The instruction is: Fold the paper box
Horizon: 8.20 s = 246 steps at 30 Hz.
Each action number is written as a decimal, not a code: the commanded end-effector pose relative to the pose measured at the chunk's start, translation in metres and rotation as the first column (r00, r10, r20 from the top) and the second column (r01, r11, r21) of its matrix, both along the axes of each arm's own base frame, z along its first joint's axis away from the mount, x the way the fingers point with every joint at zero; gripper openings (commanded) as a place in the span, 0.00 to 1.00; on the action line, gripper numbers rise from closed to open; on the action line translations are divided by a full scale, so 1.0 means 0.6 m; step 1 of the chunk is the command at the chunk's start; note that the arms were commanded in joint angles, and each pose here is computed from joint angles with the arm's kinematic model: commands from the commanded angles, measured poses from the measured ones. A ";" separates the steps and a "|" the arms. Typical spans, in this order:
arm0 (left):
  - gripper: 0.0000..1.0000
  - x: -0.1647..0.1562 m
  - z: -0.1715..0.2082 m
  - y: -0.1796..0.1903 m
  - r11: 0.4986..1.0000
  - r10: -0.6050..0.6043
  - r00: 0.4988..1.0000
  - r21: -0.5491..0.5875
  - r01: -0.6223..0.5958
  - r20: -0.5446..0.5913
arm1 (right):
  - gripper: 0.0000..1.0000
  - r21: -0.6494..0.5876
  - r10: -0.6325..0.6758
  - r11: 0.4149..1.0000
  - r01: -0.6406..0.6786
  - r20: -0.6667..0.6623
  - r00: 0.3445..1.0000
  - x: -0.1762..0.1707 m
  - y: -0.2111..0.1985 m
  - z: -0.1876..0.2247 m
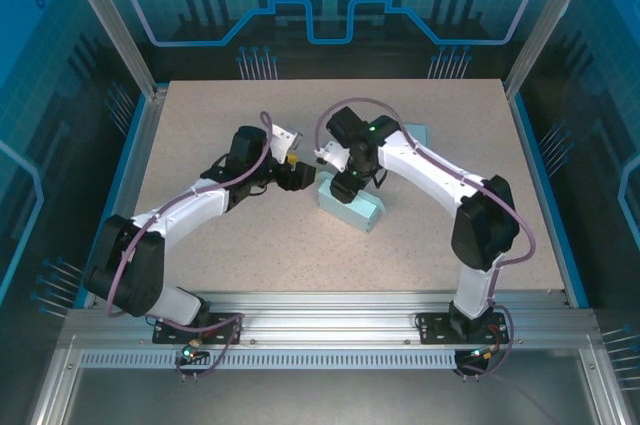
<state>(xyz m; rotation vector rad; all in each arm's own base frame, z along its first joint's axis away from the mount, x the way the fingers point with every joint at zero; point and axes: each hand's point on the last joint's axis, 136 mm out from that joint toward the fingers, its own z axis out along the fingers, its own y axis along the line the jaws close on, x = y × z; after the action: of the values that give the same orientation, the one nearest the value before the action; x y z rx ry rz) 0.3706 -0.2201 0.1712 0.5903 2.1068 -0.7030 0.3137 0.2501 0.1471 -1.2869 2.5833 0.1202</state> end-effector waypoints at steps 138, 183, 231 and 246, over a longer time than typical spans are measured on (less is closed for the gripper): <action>0.00 -0.077 -0.036 -0.078 0.958 0.161 0.969 0.266 -0.108 -0.186 | 0.00 0.287 -0.662 0.717 0.635 -0.007 0.750 -0.005 -0.099 0.002; 0.07 -0.110 -0.099 -0.110 0.975 0.211 0.901 0.151 -0.164 -0.380 | 0.00 0.198 -0.634 0.765 0.613 0.067 0.770 -0.032 -0.073 -0.037; 0.99 -0.084 0.013 -0.040 0.853 0.447 0.875 -0.208 -0.479 -0.185 | 0.00 0.334 -0.703 0.706 0.624 0.232 0.672 -0.068 -0.119 -0.074; 0.94 -0.084 -0.114 -0.033 0.845 0.490 0.797 -0.033 -0.534 -0.353 | 0.00 0.323 -0.707 0.705 0.631 0.264 0.656 -0.069 -0.121 -0.068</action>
<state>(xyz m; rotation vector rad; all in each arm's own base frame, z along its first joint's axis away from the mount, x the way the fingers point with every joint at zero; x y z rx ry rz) 0.3276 -0.2484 0.1226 -0.1592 2.3058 -0.6741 0.2819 0.1792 0.1166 -0.1498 2.3867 0.0352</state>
